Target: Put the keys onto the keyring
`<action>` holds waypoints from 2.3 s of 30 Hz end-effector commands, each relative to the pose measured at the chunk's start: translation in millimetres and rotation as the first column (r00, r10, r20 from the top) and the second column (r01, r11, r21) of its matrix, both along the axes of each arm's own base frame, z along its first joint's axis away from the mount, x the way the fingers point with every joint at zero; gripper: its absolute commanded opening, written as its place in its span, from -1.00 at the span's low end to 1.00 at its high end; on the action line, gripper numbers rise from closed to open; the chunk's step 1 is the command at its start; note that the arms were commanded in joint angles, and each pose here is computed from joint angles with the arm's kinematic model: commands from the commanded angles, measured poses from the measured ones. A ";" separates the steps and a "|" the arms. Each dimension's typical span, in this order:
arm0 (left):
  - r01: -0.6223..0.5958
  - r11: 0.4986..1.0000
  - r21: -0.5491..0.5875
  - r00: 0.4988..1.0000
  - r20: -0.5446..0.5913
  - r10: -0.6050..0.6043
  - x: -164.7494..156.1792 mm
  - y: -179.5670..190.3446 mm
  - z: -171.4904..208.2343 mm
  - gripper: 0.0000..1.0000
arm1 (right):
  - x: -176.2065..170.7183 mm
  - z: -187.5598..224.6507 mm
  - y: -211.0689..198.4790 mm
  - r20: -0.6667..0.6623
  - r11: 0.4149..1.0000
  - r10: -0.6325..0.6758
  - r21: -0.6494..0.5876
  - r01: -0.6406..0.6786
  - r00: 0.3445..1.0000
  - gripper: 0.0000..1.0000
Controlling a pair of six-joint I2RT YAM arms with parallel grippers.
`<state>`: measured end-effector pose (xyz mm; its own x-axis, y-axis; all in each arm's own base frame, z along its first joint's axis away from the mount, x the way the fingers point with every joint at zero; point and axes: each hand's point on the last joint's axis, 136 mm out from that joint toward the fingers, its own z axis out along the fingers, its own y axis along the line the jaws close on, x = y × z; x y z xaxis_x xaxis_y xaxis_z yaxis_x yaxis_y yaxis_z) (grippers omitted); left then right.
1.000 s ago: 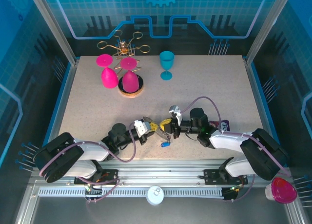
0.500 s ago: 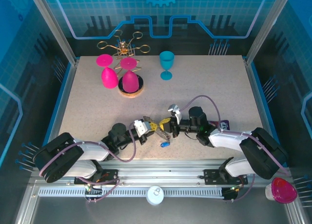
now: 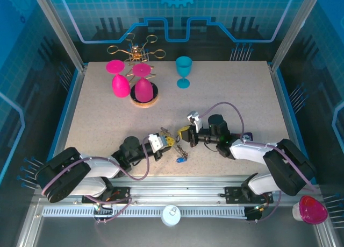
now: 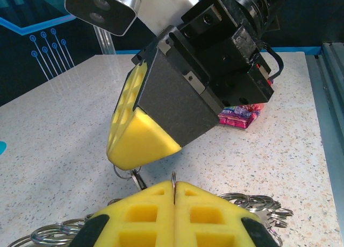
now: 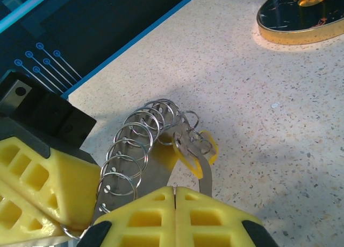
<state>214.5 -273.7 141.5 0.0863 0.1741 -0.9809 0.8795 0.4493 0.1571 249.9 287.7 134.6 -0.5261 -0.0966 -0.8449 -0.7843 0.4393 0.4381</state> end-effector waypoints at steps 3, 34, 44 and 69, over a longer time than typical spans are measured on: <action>0.026 1.000 0.001 1.000 0.014 -0.026 -3.9 -3.2 3.8 -1.00 | -23.3 3.7 -5.2 0.016 0.994 0.112 0.008 -0.112 0.994 -1.00; 0.013 1.000 0.009 1.000 0.022 -0.013 -1.3 -2.8 4.2 -1.00 | -35.8 20.4 3.2 0.025 0.974 0.217 0.061 -0.218 0.976 -1.00; 0.022 1.000 0.010 1.000 0.022 -0.022 -2.8 -3.8 4.2 -1.00 | -27.0 19.9 7.7 0.021 0.978 0.195 0.072 -0.196 0.981 -1.00; 0.022 1.000 0.012 1.000 0.020 -0.023 -2.8 -3.8 3.4 -1.00 | -20.9 29.2 9.0 0.032 0.977 0.177 0.114 -0.180 0.984 -1.00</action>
